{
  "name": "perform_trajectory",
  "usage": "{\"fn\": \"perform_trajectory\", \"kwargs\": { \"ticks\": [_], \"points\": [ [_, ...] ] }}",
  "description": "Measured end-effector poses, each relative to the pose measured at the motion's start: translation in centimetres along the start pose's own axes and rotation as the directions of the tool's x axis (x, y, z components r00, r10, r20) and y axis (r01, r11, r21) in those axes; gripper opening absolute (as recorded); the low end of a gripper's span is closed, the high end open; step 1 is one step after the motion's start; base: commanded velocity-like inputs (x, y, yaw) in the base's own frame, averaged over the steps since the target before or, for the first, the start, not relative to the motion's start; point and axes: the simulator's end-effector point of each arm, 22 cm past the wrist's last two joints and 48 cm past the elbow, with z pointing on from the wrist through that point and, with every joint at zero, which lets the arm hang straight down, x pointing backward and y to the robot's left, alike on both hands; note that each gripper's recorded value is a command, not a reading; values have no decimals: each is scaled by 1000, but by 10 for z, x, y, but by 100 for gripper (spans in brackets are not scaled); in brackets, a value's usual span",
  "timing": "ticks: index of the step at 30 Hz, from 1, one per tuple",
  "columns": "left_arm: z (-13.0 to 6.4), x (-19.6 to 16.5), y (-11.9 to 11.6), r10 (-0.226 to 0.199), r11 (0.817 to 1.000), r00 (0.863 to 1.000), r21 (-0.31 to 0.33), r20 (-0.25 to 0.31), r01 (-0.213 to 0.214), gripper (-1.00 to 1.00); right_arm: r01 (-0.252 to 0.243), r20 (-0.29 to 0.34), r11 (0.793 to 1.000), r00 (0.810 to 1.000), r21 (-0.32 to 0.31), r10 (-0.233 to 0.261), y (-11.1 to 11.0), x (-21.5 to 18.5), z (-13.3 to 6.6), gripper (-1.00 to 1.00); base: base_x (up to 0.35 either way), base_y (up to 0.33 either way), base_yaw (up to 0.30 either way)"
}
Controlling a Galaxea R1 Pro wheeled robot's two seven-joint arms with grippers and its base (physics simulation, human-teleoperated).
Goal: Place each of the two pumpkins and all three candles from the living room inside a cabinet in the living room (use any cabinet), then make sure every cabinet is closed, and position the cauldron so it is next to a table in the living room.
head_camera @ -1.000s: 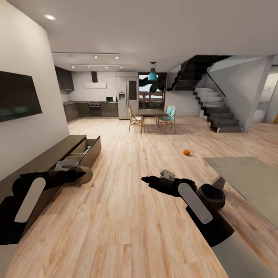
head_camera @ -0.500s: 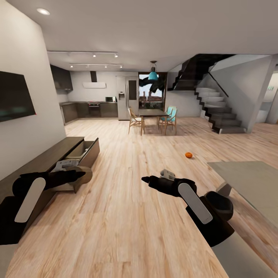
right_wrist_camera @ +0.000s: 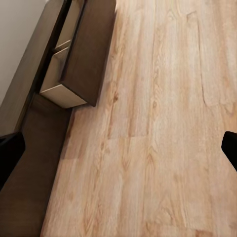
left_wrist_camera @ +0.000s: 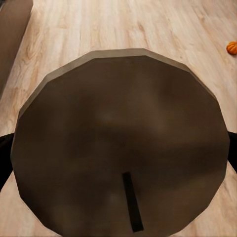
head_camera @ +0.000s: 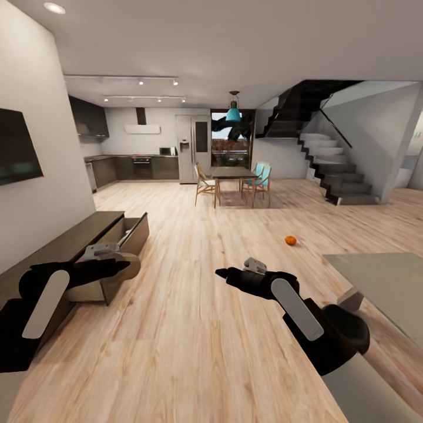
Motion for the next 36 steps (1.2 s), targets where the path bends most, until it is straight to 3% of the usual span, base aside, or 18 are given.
{"fn": "perform_trajectory", "kwargs": {
  "ticks": [36],
  "points": [
    [0,0,0,0,1000,1000,-1,1,0,-100,-4,4,1000,1000,-1,4,0,-1,0,100,335,0,-9]
  ]
}}
